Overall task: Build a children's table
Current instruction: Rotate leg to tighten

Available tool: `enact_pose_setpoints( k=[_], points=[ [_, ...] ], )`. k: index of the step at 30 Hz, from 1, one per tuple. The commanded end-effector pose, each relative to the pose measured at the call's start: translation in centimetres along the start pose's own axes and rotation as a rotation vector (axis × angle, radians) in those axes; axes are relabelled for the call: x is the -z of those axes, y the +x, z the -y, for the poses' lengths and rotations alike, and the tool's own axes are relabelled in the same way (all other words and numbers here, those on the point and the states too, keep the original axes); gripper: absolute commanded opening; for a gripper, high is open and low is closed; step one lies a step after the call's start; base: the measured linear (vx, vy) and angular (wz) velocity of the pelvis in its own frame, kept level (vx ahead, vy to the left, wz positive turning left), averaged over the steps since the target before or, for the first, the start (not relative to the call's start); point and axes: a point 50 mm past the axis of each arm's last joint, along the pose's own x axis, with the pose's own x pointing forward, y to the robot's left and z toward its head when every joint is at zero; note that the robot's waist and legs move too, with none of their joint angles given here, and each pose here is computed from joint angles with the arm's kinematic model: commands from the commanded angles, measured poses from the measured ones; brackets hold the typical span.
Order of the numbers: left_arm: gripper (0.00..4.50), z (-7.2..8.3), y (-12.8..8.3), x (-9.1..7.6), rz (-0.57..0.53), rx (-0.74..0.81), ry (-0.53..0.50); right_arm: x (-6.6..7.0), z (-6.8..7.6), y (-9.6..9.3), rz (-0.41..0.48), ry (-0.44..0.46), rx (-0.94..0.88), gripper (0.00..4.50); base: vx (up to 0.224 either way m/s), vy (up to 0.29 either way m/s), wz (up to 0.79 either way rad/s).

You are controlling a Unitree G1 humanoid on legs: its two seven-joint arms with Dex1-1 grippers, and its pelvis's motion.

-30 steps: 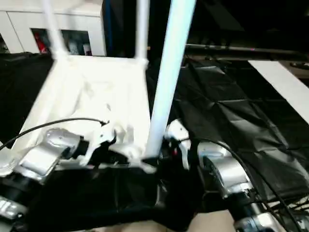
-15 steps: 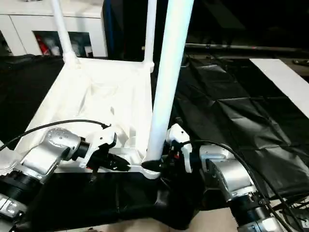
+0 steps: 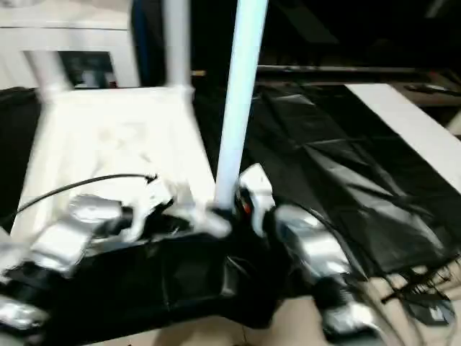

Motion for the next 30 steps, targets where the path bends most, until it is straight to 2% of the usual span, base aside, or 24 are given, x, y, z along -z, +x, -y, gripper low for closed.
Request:
enact_pose_setpoints(
  k=[1,3,6,11,12,14,16,18,20,21,22,24,25,26,28,30],
  points=[
    [0.0,0.1,1.4,-1.1,0.024,-0.088,-0.033,1.7,0.3,0.6,-0.072,0.079,0.11,1.99,0.0,0.0,0.0],
    [0.0,0.4,2.5,-2.0,0.046,-0.136,-0.034,1.8,-0.2,1.6,-0.083,0.087,0.163,1.99,0.0,0.0,0.0],
    [0.0,1.1,3.6,-2.7,0.051,-0.121,-0.013,1.4,-1.3,2.8,-0.086,0.065,0.163,1.99,0.0,0.0,0.0],
    [0.0,1.2,3.9,-3.0,0.048,-0.103,0.007,0.4,-2.3,3.5,-0.049,0.022,0.087,1.99,0.0,0.0,0.0],
    [0.0,1.1,3.9,-2.9,0.044,-0.103,0.011,0.4,-2.3,3.4,-0.045,0.02,0.079,2.53,0.0,0.0,0.0],
    [0.0,1.1,3.7,-2.7,0.034,-0.089,0.028,0.3,-2.2,3.2,-0.027,0.028,0.042,2.66,0.0,0.0,0.0],
    [0.0,1.1,3.4,-2.3,0.023,-0.056,0.038,0.2,-2.1,2.5,-0.015,0.027,-0.029,2.72,0.0,0.0,0.0],
    [0.0,1.2,3.1,-2.1,0.021,-0.016,0.053,0.2,-1.9,2.0,-0.016,0.009,-0.065,3.01,0.0,0.0,0.0],
    [0.0,1.2,2.7,-1.8,0.009,0.029,0.074,0.0,-1.6,1.1,-0.013,-0.039,-0.117,3.06,0.0,0.0,0.0],
    [0.0,1.1,2.2,-1.5,-0.006,0.077,0.107,-0.5,-1.1,-0.1,-0.003,-0.085,-0.188,3.06,0.0,0.0,0.0],
    [0.0,1.1,2.2,-1.4,-0.008,0.081,0.11,-0.5,-1.0,-0.3,-0.002,-0.089,-0.195,3.06,0.0,0.0,0.0],
    [0.0,0.9,1.4,-0.9,-0.036,0.134,0.123,-0.8,-0.3,-2.0,-0.005,-0.113,-0.273,3.06,0.0,0.0,0.0],
    [0.0,0.9,1.4,-0.9,-0.036,0.134,0.123,-0.8,-0.3,-2.0,-0.005,-0.113,-0.273,3.06,0.0,0.0,0.0],
    [0.0,0.6,0.3,-0.6,-0.045,0.2,0.149,-1.1,0.6,-3.9,-0.026,-0.153,-0.339,3.06,0.0,0.0,0.0],
    [0.0,0.6,-0.1,-0.5,-0.049,0.223,0.153,-1.1,0.9,-4.5,-0.036,-0.167,-0.356,3.06,0.0,0.0,0.0],
    [0.0,0.5,-1.0,-0.2,-0.062,0.297,0.17,-1.3,1.4,-5.9,-0.068,-0.218,-0.405,3.06,0.0,0.0,0.0]
  ],
)
